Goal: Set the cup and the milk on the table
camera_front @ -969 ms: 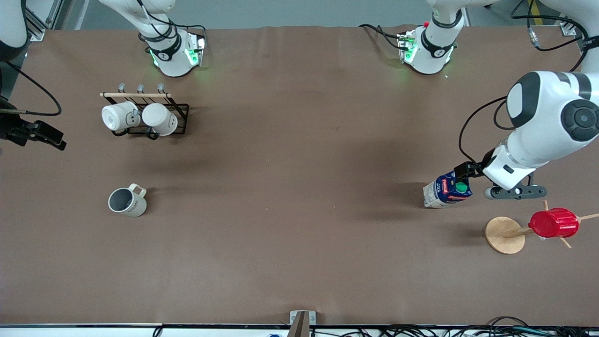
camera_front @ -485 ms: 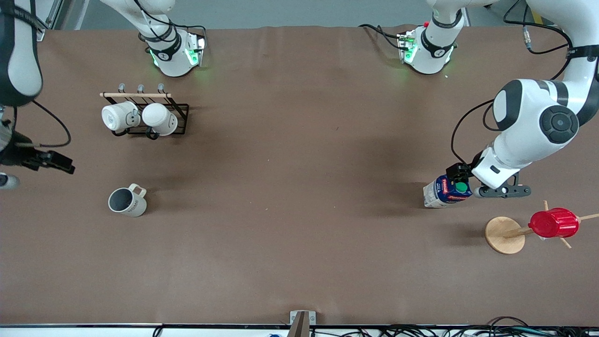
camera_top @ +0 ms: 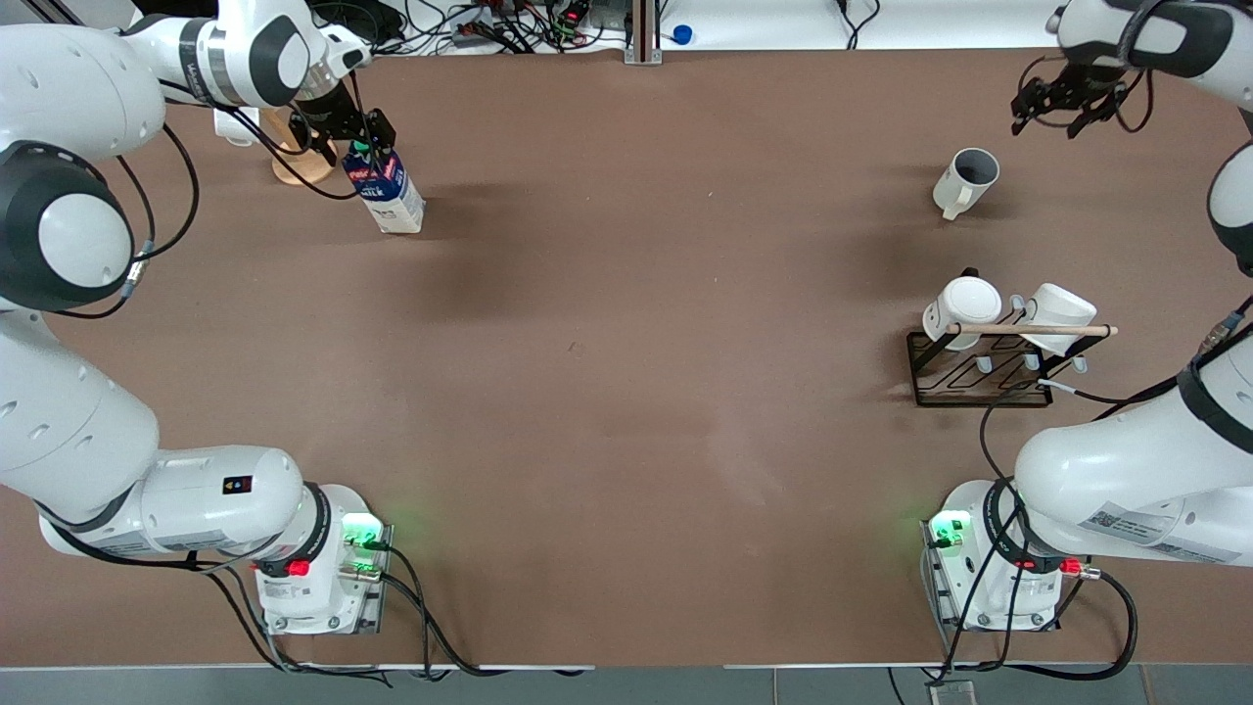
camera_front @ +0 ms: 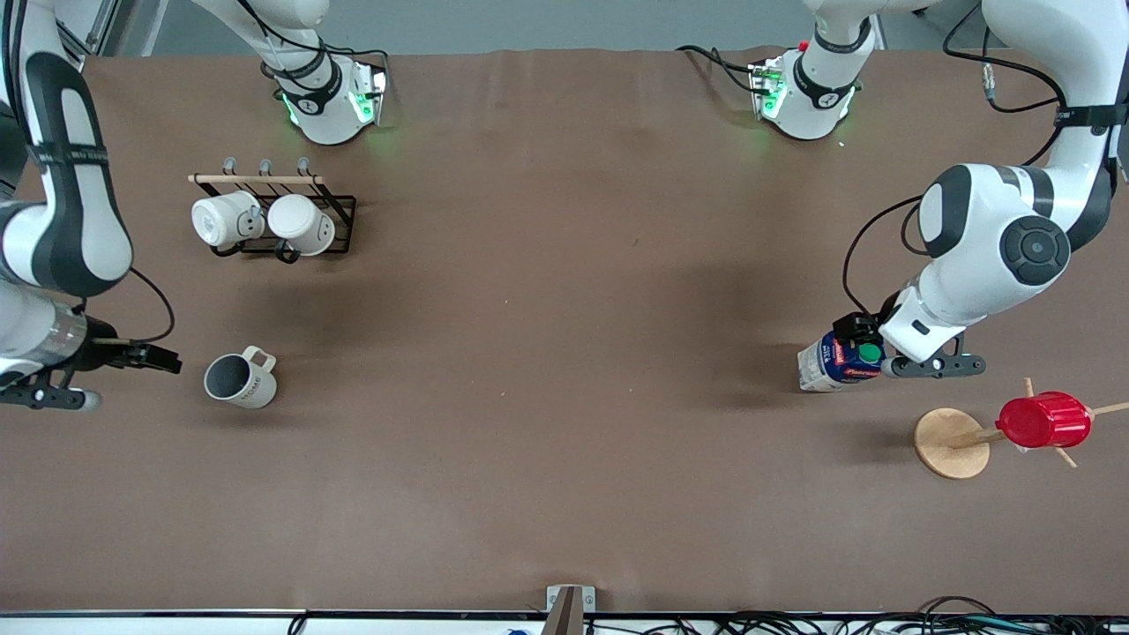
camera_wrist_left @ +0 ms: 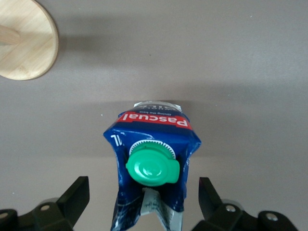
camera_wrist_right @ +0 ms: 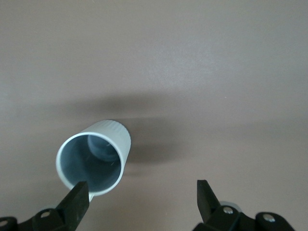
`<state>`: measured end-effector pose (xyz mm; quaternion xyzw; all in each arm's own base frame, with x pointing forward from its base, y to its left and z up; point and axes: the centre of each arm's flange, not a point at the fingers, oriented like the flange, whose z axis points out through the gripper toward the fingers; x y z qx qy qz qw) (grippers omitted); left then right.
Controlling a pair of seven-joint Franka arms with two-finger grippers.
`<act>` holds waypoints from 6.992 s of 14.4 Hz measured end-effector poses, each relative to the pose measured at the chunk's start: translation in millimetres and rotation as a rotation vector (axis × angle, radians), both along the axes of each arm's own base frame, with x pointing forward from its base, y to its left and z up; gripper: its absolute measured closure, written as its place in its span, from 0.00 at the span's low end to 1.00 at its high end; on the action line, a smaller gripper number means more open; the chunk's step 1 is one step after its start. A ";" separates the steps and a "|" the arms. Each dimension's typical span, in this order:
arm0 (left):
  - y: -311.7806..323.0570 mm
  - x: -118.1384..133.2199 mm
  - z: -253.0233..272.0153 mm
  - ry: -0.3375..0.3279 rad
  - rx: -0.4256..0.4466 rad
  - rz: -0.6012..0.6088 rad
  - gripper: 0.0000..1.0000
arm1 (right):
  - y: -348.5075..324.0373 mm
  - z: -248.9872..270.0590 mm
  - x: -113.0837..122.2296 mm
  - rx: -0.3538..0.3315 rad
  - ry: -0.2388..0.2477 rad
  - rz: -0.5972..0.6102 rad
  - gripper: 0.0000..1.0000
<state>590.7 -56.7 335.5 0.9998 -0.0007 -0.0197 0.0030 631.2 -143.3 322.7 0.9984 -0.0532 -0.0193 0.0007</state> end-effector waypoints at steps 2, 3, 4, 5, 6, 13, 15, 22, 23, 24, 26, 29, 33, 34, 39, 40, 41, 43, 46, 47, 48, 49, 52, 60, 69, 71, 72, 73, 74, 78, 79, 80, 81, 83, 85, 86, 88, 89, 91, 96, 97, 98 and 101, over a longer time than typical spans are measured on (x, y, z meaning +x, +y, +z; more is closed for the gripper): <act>0.0 1.4 -7.3 0.004 -0.002 0.000 0.00 | 0.7 -29.3 0.6 0.012 0.030 0.004 0.03; -0.1 2.8 -9.8 0.000 -0.004 0.001 0.00 | 3.9 -41.9 1.5 0.020 0.038 0.007 0.05; -0.1 3.7 -11.4 -0.002 -0.005 0.001 0.00 | 8.5 -54.1 2.5 0.036 0.042 0.006 0.06; -0.1 4.5 -12.5 -0.004 -0.006 0.001 0.00 | 13.5 -65.2 3.7 0.059 0.040 -0.003 0.06; -0.2 5.4 -13.1 -0.006 -0.007 0.001 0.00 | 17.3 -73.6 4.7 0.077 0.039 -0.008 0.07; 0.7 8.3 -15.9 -0.005 -0.009 0.013 0.19 | 23.1 -97.9 2.6 0.095 0.039 0.043 0.34; 1.9 8.6 -15.6 -0.006 -0.009 0.018 0.26 | 24.7 -98.1 2.7 0.096 0.039 0.052 0.58; -0.3 11.0 -9.5 -0.013 -0.010 0.016 0.58 | 70.1 -84.0 10.7 0.101 0.054 0.123 0.96; -0.3 11.0 -9.5 -0.013 -0.011 0.016 0.58 | 89.5 -72.1 15.1 0.102 0.060 0.125 0.96; -0.4 11.1 -9.4 -0.013 -0.011 0.016 0.58 | 112.7 -56.9 20.0 0.100 0.067 0.103 0.96; -1.9 10.9 -8.9 -0.013 -0.011 0.018 0.58 | 176.9 -24.2 28.6 0.088 0.082 0.030 0.96; -9.9 11.5 -5.6 -0.015 -0.013 0.058 0.58 | 311.0 11.9 24.3 0.072 0.051 -0.055 0.96; -38.2 13.3 10.2 0.013 -0.017 0.076 0.60 | 455.1 4.0 -8.7 0.102 -0.028 -0.065 0.96; -50.0 13.5 16.7 0.019 -0.018 0.088 0.60 | 484.2 -5.3 -15.5 0.114 -0.042 -0.074 0.96; -131.1 3.8 40.3 0.012 -0.023 0.111 0.60 | 569.7 -42.3 -43.1 0.099 -0.046 -0.079 0.96; -147.7 0.3 44.1 0.009 -0.024 0.118 0.60 | 571.7 -47.0 -44.6 0.083 -0.050 -0.076 0.95; -164.1 -3.9 47.3 0.007 -0.024 0.124 0.60 | 572.4 -51.3 -45.5 0.071 -0.051 -0.077 0.93; -197.5 -13.6 49.6 0.006 -0.025 0.134 0.60 | 571.4 -58.6 -45.8 0.059 -0.046 -0.081 0.85; -250.6 -23.6 44.8 0.011 -0.034 0.180 0.60 | 564.9 -56.7 -39.3 0.053 -0.055 -0.091 0.73; -269.9 -26.4 41.9 0.014 -0.039 0.197 0.60 | 562.4 -53.9 -36.1 0.054 -0.059 -0.096 0.67; -288.9 -28.8 39.4 0.016 -0.045 0.211 0.60 | 558.1 -50.0 -31.6 0.053 -0.061 -0.104 0.54; -306.5 -30.9 37.3 0.017 -0.052 0.221 0.60 | 551.2 -43.9 -26.1 0.048 -0.059 -0.115 0.45; -355.5 -39.0 30.2 0.020 -0.072 0.224 0.60 | 521.7 9.3 -6.5 0.049 -0.080 -0.160 0.16; -401.6 -44.5 -0.7 -0.007 -0.035 0.209 0.60 | 300.2 192.2 28.9 0.014 -0.139 -0.177 0.03; -406.3 -36.8 3.2 -0.045 -0.079 0.228 0.60 | 164.9 240.1 -8.0 -0.026 -0.097 -0.075 0.03; -407.0 -36.8 -1.7 -0.040 -0.077 0.228 0.60 | 134.4 242.3 -22.9 -0.033 -0.086 -0.045 0.03; -408.4 -37.2 -4.9 -0.039 -0.078 0.227 0.60 | 123.8 241.2 -30.3 -0.036 -0.077 -0.036 0.03; -410.6 -38.0 -4.9 -0.042 -0.081 0.223 0.60 | 117.9 239.2 -37.1 -0.037 -0.069 -0.030 0.04; -412.6 -39.4 -5.3 -0.043 -0.082 0.219 0.55 | 116.3 237.3 -43.1 -0.039 -0.062 -0.027 0.04; -418.5 -36.3 8.9 -0.066 -0.108 0.216 0.15 | 124.1 235.4 -58.8 -0.041 -0.051 -0.002 0.04; -417.4 -34.1 14.5 -0.075 -0.112 0.218 0.07 | 124.9 235.6 -60.4 -0.041 -0.051 0.019 0.04; -415.1 -31.6 23.8 -0.087 -0.115 0.221 0.00 | 124.8 236.0 -61.0 -0.041 -0.052 0.039 0.04; -410.0 -28.1 36.1 -0.101 -0.112 0.225 0.00 | 124.7 236.3 -61.0 -0.041 -0.053 0.059 0.04; -382.5 -13.2 71.4 -0.150 -0.083 0.241 0.00 | 124.2 236.7 -60.8 -0.041 -0.055 0.094 0.04; -329.2 5.5 117.2 -0.180 -0.022 0.227 0.00 | 124.0 239.0 -60.6 -0.041 -0.060 0.104 0.04; -297.5 14.1 142.4 -0.190 -0.003 0.217 0.00 | 123.9 241.2 -60.5 -0.042 -0.064 0.107 0.04; -235.4 23.0 190.8 -0.204 0.031 0.202 0.00 | 123.9 245.1 -60.6 -0.043 -0.072 0.110 0.04; -209.1 22.5 213.1 -0.210 0.047 0.189 0.00 | 123.9 246.9 -60.6 -0.043 -0.076 0.110 0.04; -166.3 11.0 250.6 -0.189 0.088 0.152 0.00 | 123.8 249.9 -60.5 -0.044 -0.082 0.111 0.04; -80.8 -27.0 305.4 -0.084 0.068 0.092 0.00 | 123.4 251.2 -60.4 -0.044 -0.084 0.111 0.04; -66.4 -33.7 308.8 -0.074 0.068 0.063 0.00 | 123.4 251.2 -60.4 -0.044 -0.084 0.111 0.04; -53.7 -41.4 310.9 -0.064 0.074 0.036 0.00 | 123.4 251.3 -60.4 -0.044 -0.084 0.111 0.04; -21.1 -67.9 314.7 -0.034 0.060 -0.029 0.00 | 123.2 251.4 -60.4 -0.044 -0.084 0.111 0.04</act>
